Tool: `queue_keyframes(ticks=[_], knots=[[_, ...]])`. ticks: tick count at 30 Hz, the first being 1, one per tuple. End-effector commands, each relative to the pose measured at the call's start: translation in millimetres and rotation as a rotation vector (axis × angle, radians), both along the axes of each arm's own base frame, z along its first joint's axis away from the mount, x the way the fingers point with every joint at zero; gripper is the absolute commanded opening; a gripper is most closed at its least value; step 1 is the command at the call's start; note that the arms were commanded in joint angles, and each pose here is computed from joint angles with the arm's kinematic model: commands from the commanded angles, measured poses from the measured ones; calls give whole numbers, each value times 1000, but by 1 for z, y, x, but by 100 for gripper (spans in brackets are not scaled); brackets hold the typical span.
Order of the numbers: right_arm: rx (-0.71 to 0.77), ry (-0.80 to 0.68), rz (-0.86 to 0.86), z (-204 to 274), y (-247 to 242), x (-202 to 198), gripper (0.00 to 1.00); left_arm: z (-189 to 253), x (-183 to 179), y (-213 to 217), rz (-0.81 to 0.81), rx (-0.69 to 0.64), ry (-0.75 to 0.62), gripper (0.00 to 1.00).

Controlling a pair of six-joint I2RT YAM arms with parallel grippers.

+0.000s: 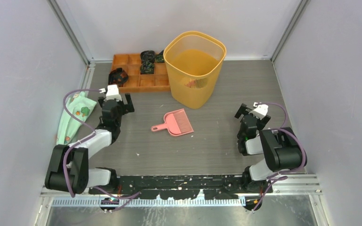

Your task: Sweep away the paper scraps from the table

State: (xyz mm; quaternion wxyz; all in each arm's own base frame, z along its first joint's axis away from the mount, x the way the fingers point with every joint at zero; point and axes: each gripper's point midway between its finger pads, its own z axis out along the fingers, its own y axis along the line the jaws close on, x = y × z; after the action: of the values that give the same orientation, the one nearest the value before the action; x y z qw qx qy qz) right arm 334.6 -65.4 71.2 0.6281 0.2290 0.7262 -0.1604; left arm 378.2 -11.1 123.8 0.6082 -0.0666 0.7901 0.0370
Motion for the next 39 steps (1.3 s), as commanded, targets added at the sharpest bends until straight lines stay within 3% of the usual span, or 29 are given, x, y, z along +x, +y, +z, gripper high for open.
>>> queue_keyframes(ticks=[1,8,20,26,30,33,39], knots=[[-20,-124,185,19,27,23,100,11,24,-11,-82,10,-40,100],[-43,-30,170,10,30,32,100,15,37,-11,-122,-14,-96,100],[-39,-28,156,10,27,34,100,-19,56,-20,-198,-31,-106,100],[-34,-22,147,10,26,35,100,-7,50,-11,-152,-41,-151,100],[-31,-20,142,10,25,36,100,-10,53,1,-92,-82,-112,100],[-31,-19,142,10,25,36,100,-20,59,0,-168,-136,-108,100],[-31,-20,142,10,25,36,100,-16,52,15,-115,-165,-157,100]])
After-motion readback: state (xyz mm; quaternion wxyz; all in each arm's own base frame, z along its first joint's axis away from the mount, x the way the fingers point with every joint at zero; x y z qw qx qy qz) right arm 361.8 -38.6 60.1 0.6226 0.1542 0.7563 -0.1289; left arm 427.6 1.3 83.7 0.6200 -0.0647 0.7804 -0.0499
